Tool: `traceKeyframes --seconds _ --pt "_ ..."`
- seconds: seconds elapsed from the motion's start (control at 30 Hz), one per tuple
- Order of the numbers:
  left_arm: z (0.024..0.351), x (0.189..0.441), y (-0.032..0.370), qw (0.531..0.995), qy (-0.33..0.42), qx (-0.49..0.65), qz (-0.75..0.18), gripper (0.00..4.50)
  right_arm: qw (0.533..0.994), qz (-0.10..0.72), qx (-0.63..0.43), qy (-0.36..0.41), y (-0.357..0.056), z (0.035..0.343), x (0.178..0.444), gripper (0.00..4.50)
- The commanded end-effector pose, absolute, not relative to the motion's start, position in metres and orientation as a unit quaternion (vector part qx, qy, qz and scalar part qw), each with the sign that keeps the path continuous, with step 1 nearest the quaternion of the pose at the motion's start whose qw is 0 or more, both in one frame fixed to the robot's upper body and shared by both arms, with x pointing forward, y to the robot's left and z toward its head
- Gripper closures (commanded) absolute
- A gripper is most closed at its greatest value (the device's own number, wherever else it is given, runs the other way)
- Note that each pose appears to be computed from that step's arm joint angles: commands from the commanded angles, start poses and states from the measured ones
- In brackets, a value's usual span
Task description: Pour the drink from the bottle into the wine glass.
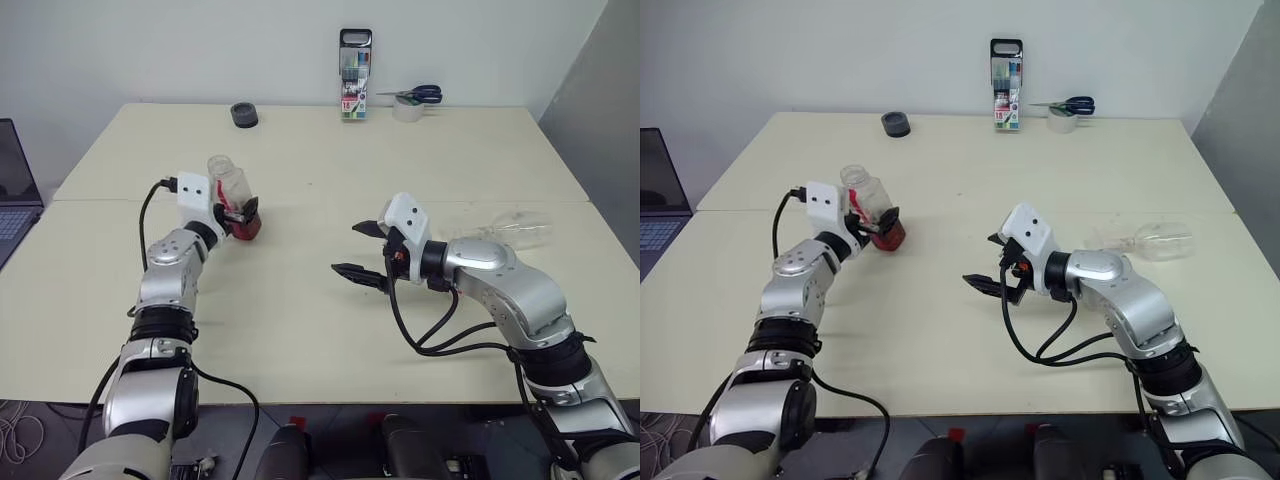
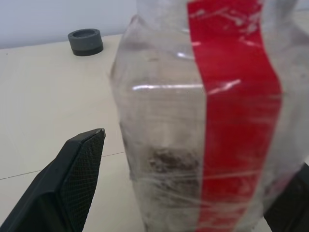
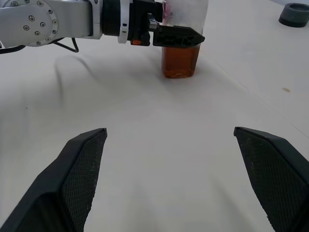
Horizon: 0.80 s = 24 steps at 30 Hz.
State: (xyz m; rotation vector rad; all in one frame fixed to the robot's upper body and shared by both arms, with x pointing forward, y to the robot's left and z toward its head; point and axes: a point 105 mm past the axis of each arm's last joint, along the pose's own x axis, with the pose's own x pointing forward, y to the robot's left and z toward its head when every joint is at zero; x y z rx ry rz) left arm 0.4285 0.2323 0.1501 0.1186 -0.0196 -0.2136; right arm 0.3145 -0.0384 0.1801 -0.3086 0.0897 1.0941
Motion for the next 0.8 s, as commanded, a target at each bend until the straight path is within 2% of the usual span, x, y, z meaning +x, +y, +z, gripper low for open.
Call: traceKeyframes --seconds 0.03,0.47,0.63,0.8 --pt "0.151 0.423 0.230 0.990 -0.028 0.076 -0.113 0.02 0.841 0.516 -0.162 0.019 -0.038 0.187 0.311 0.00" --pt "0.130 0.398 0.234 0.990 -0.037 0.084 -0.105 0.02 0.860 0.485 -0.155 0.028 -0.055 0.179 0.305 0.00" --pt "0.123 0.365 0.231 0.985 -0.040 0.114 -0.126 0.02 0.897 0.435 -0.076 0.038 -0.076 0.175 0.295 0.00" --pt "0.104 0.327 0.207 0.971 -0.010 0.128 -0.203 0.02 0.937 0.344 0.032 0.053 -0.097 0.167 0.284 0.00"
